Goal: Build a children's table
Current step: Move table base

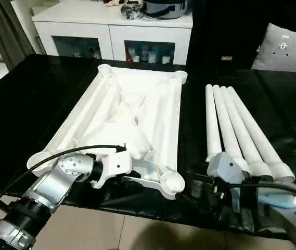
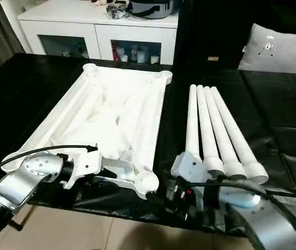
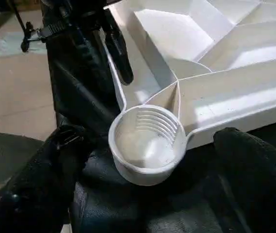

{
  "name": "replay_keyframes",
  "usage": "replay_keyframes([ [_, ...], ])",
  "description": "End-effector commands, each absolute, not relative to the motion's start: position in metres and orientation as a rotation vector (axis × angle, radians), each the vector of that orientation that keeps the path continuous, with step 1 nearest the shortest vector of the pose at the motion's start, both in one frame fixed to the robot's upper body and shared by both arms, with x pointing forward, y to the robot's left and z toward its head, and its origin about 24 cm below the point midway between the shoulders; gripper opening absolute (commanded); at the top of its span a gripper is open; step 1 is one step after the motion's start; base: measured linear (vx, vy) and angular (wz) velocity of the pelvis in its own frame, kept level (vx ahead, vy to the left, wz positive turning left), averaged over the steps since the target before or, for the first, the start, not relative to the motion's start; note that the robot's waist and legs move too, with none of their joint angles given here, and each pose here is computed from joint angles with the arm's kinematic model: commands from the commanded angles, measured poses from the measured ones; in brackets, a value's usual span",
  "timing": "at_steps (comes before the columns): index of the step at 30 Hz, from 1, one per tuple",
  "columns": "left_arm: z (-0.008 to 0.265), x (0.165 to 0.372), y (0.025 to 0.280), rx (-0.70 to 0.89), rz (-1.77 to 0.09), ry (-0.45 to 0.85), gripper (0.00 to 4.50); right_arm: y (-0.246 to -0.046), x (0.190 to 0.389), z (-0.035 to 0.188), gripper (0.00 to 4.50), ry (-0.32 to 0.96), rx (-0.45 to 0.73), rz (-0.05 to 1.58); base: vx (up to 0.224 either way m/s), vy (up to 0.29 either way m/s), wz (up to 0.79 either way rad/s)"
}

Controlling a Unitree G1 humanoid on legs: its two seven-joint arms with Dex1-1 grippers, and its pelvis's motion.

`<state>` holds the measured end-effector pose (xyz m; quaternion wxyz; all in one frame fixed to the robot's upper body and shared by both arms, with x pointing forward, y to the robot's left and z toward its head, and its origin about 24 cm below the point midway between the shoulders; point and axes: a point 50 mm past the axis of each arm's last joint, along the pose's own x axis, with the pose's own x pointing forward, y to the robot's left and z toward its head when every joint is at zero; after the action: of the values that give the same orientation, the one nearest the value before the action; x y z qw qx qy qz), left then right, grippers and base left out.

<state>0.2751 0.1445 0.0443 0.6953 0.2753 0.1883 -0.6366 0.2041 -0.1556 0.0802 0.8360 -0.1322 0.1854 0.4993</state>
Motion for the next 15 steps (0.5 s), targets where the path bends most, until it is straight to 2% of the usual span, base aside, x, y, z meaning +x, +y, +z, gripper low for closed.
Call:
replay_keyframes([
  [1,0.044,0.28,0.149,0.658,-1.398,0.436,0.69,-0.151,0.201,0.084,4.5,0.378,-0.282,1.07,0.0,0.0,0.0],
  [10,0.04,0.282,0.149,0.618,-1.368,0.443,0.18,-0.149,0.203,0.083,4.5,0.38,-0.276,1.058,0.0,0.0,0.0],
  [15,0.044,0.291,0.147,0.588,-1.297,0.376,0.02,-0.145,0.21,0.084,4.5,0.359,-0.271,1.031,0.0,0.0,0.0],
])
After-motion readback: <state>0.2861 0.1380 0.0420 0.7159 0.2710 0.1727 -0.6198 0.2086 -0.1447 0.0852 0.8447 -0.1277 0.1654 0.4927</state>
